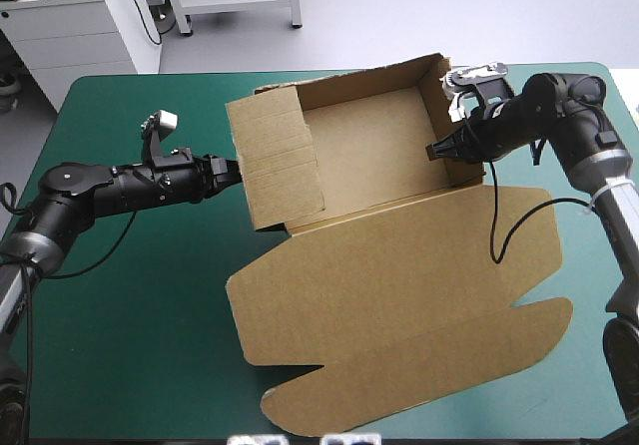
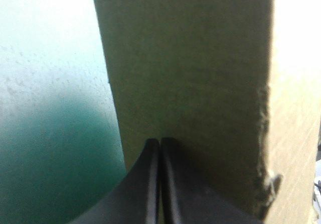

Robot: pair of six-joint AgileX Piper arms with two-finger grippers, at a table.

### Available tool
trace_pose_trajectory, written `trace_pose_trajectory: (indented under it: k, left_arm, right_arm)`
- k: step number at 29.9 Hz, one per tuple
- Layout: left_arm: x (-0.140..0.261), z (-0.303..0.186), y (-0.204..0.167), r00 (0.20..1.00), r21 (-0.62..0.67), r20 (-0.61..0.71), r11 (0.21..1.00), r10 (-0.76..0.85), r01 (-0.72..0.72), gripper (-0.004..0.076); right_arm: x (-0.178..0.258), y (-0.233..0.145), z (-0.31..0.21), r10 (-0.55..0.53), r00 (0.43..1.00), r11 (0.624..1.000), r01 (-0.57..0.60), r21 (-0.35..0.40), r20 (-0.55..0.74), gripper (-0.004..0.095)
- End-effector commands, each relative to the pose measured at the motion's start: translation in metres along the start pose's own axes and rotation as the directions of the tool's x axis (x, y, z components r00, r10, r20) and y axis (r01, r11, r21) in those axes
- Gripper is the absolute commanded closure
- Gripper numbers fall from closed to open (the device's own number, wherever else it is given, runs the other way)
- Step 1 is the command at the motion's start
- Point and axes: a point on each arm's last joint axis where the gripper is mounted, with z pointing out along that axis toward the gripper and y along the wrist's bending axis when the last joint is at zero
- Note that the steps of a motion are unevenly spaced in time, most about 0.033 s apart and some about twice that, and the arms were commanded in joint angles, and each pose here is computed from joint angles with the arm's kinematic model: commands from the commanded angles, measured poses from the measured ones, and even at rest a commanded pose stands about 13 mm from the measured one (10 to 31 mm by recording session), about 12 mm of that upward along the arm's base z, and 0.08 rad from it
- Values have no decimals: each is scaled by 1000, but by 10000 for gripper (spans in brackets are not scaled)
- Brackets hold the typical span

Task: Fold the box

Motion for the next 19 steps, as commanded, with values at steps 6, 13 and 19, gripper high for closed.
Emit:
trace_pose_trajectory:
  k: [6, 13, 19]
  left_arm:
    - [-4, -10, -29, 1000, 145, 14, 989, 3, -5, 731]
    - [-4, -9, -27, 1000, 122, 25, 992, 18, -21, 533]
    - [-8, -13, -39, 997, 262, 46, 963, -69, 55, 246]
  right_arm:
    - [-8, 5, -25, 5, 994, 1000, -4, -3, 109, 912]
    - [-5, 5, -25, 0, 997, 1000, 0, 0, 82, 912]
    - [-2, 1, -25, -24, 999, 999, 22, 48, 43, 912]
